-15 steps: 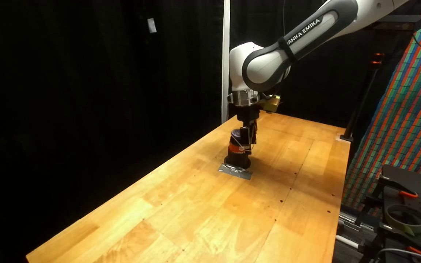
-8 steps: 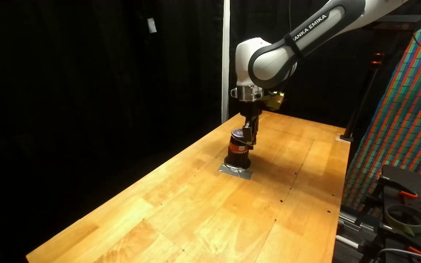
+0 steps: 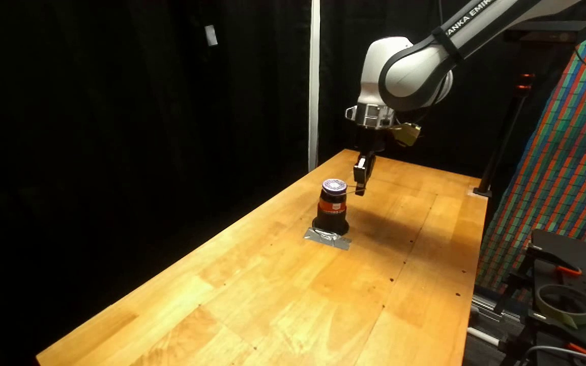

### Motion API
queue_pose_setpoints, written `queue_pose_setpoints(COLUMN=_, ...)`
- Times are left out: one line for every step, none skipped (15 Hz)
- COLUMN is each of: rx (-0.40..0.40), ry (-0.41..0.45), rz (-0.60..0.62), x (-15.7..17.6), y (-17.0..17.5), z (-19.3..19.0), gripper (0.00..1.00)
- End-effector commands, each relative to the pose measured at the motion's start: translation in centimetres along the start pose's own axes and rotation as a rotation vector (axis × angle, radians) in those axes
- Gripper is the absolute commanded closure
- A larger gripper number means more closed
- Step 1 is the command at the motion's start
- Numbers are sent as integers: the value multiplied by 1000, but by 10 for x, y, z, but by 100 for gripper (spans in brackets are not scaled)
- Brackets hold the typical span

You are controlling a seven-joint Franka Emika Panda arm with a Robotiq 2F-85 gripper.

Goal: Put the rubber band around the brown cup

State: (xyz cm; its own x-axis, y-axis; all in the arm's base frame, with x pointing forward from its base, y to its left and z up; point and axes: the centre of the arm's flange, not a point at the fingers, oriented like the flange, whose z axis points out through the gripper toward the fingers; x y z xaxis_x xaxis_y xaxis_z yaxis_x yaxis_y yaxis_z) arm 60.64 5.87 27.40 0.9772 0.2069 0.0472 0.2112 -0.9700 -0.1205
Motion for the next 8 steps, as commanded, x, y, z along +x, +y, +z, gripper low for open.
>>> queue_pose_setpoints(rx=85, ry=156, rz=31, x=-47, y=7, z=-13, gripper=100)
queue_pose_setpoints(rx=100, ry=200, rz=43, x=-54, y=9, z=-13, gripper=100)
queue_pose_setpoints(rx=116, ry=243, rz=49, x=-61, y=12, z=-13, gripper=100)
queue_pose_setpoints(rx=129, ry=281, rz=58, x=-66, y=15, z=-11, gripper=100)
queue_pose_setpoints(rx=141, ry=323, rz=66, x=-73, y=16, z=-9, gripper=100)
queue_pose_setpoints(rx=151, ry=359, rz=73, x=-78, y=18, z=-6, gripper=100)
queue_pose_setpoints(rx=162, ry=391, rz=76, x=-82, y=19, z=-3, gripper=100)
queue_pose_setpoints(rx=172, ry=420, rz=80, x=-87, y=20, z=-1, gripper=100)
